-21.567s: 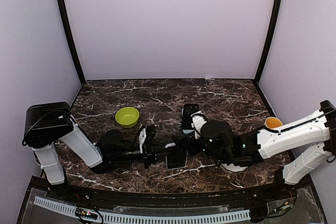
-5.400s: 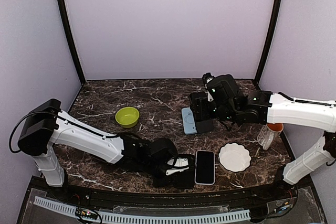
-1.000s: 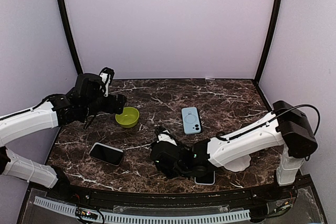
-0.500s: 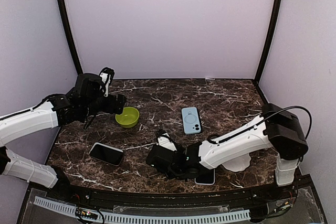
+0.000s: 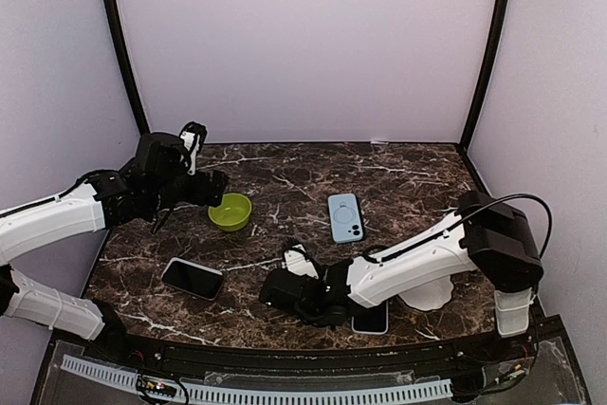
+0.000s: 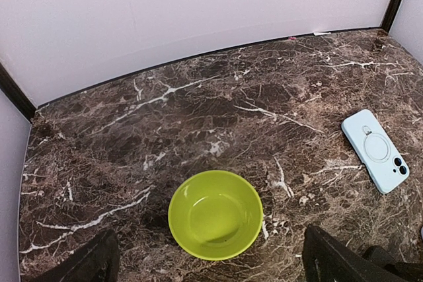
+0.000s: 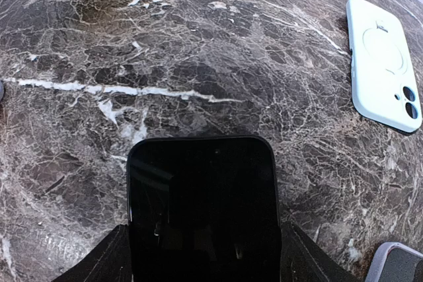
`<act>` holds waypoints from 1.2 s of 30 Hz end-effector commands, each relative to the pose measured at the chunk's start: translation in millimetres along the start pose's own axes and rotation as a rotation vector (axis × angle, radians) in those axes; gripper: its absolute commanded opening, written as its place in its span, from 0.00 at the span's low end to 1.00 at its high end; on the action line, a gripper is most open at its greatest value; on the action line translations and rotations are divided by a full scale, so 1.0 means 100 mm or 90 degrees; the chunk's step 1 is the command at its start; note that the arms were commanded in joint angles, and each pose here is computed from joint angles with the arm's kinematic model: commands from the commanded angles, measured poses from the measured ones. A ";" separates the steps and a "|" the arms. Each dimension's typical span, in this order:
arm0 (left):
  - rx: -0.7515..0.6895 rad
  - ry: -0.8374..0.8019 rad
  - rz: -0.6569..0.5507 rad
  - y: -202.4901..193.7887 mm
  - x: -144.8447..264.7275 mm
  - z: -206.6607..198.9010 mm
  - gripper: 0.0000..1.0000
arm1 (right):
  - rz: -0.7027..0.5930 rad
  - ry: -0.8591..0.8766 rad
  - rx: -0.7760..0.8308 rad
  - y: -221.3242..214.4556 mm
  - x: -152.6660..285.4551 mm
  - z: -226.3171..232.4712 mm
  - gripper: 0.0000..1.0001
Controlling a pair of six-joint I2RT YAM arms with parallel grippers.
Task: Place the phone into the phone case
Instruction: Install the phone into the phone case.
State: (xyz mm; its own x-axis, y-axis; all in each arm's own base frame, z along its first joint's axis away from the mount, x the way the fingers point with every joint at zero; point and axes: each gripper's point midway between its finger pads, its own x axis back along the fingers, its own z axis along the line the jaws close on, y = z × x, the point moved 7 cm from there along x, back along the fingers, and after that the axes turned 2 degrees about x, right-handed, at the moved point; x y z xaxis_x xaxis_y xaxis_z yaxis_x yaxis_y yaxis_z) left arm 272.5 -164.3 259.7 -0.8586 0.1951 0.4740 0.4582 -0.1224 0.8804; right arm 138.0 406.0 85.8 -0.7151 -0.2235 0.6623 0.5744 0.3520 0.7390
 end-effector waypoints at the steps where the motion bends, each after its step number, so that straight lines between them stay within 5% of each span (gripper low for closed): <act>1: -0.005 0.009 -0.008 -0.01 0.00 0.04 0.99 | 0.031 -0.037 0.033 -0.14 0.00 -0.04 0.62; 17: -0.008 0.002 -0.007 -0.01 0.01 0.03 0.99 | 0.025 0.064 0.058 0.38 0.39 0.11 0.79; 26: -0.007 0.000 -0.010 0.00 0.01 0.03 0.99 | 0.109 0.092 0.040 0.24 0.41 0.15 0.36; 36: -0.010 0.000 -0.006 -0.02 0.00 0.02 0.99 | 0.203 0.073 0.038 -0.14 0.26 0.15 0.21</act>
State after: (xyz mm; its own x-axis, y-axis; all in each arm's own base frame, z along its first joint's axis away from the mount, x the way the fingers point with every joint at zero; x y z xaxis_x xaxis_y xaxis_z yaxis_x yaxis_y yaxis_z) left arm 272.5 -164.5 259.7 -0.8580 0.1968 0.4744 0.4564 -0.1313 0.8800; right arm 113.4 412.5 111.8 -0.5017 -0.2500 0.8281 0.6951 0.4533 0.5580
